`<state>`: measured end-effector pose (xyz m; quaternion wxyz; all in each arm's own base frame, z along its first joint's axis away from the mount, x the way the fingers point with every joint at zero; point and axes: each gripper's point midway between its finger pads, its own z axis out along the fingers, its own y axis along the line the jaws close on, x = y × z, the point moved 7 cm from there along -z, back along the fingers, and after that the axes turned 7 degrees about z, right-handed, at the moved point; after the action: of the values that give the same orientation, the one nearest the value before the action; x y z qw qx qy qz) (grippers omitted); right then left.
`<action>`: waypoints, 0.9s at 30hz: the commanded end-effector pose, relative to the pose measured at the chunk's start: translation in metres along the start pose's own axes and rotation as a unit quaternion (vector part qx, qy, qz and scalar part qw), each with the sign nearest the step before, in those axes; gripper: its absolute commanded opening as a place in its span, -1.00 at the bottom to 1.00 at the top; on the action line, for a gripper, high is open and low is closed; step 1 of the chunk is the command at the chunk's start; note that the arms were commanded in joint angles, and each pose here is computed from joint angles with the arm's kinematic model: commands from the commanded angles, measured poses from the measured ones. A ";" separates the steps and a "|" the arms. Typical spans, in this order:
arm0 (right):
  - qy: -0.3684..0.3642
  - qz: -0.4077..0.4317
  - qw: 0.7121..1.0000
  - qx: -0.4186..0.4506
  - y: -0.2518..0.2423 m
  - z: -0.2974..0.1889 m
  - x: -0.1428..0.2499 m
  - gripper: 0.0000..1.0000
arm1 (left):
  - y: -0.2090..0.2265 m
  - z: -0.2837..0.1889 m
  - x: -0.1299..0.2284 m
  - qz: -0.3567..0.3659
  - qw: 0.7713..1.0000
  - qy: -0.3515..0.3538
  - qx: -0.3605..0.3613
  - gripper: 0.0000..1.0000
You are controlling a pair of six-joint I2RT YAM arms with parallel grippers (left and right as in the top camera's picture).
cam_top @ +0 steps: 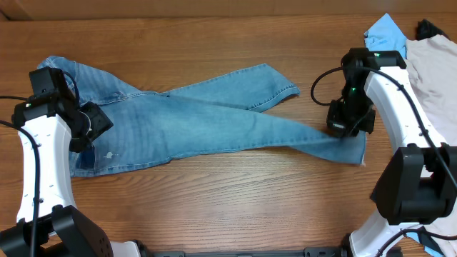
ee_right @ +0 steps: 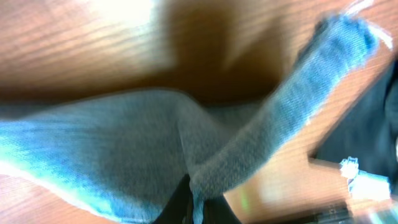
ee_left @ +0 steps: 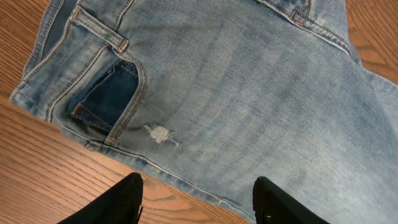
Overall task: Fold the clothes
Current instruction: 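Pull the leg hem rightward with the right gripper to straighten the legs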
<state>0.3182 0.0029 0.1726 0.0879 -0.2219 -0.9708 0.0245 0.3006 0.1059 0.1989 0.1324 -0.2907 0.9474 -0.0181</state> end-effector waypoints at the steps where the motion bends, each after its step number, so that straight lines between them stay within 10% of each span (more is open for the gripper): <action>1: -0.090 0.002 0.995 -0.031 0.008 -0.021 -0.027 -0.92 | 0.000 0.005 0.002 0.011 1.000 0.007 -0.006 0.20; 7: -0.174 0.031 0.982 -0.071 0.016 -0.069 -0.047 -0.92 | 0.000 0.005 0.002 0.011 1.000 0.007 -0.006 0.20; 20: 0.009 0.020 0.998 0.063 -0.018 0.013 0.008 -0.90 | 0.000 0.005 0.001 0.011 1.000 0.005 -0.006 0.21; 27: -0.213 0.045 0.976 -0.011 0.005 -0.059 -0.058 -0.92 | 0.000 0.005 0.000 0.011 1.000 0.001 -0.005 0.21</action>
<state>0.3469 -0.0104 0.1648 -0.0056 -0.2439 -0.9677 0.0637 0.3018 0.1067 0.1992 0.1365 -0.2887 0.9475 -0.0161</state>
